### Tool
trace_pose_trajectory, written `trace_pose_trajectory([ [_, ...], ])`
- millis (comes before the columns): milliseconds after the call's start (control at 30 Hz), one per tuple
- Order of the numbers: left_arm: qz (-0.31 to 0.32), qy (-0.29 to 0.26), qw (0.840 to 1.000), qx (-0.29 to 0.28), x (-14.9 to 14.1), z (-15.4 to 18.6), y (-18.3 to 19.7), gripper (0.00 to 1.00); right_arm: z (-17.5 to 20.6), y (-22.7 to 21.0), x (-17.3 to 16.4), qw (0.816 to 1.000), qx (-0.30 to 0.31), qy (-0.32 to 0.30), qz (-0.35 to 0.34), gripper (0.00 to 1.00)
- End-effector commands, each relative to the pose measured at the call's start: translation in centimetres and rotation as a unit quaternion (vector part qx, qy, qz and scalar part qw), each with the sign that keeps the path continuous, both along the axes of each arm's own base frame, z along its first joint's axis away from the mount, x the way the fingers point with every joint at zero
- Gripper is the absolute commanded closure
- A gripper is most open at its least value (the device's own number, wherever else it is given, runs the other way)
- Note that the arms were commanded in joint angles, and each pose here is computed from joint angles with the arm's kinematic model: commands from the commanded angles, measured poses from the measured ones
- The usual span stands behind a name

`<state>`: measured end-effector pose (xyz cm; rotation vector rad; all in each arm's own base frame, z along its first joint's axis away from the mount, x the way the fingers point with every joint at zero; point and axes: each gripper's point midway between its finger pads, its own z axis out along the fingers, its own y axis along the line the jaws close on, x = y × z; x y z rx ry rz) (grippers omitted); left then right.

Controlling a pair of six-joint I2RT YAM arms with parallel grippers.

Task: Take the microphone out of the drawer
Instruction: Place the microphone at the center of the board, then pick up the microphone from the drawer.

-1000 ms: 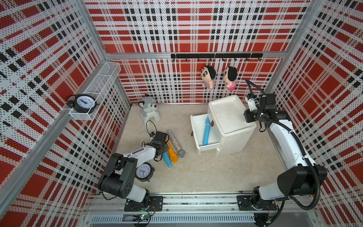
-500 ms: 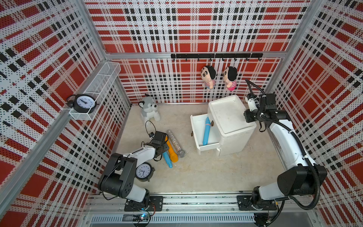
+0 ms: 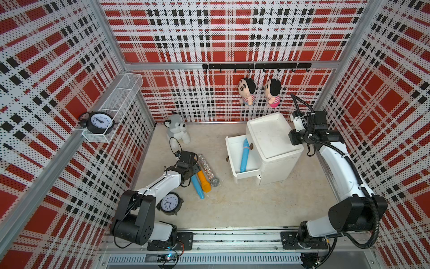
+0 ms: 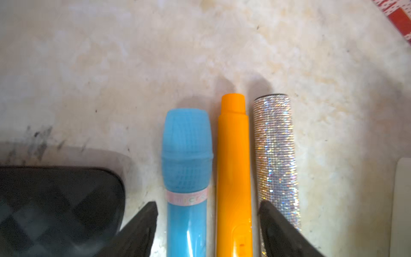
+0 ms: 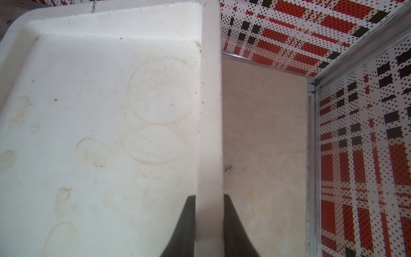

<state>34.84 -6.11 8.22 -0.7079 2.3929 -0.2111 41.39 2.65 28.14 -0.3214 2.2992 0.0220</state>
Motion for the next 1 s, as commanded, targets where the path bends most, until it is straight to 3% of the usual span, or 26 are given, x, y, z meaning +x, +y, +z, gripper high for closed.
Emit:
trace_pose_trajectory([
  [0,-0.017,-0.015,1.0,0.008,0.6,2.4,0.0,0.13,3.9,0.4,0.4,0.997,-0.015,-0.075,0.026,1.0],
  [67,-0.028,-0.026,0.999,0.007,1.0,3.4,-0.4,0.01,3.8,0.4,0.4,0.997,-0.015,-0.074,0.027,1.0],
  [333,-0.122,-0.08,0.989,0.017,3.1,8.6,-4.4,0.02,3.6,0.5,0.5,0.997,-0.011,-0.072,0.024,1.0],
  [633,-0.281,-0.13,0.95,0.046,3.7,14.0,-15.2,0.02,3.2,0.8,0.5,0.997,-0.008,-0.068,0.024,1.0],
  [967,-0.396,-0.127,0.908,0.053,2.7,14.2,-25.2,0.02,3.6,0.9,0.2,0.996,-0.008,-0.083,0.021,1.0],
])
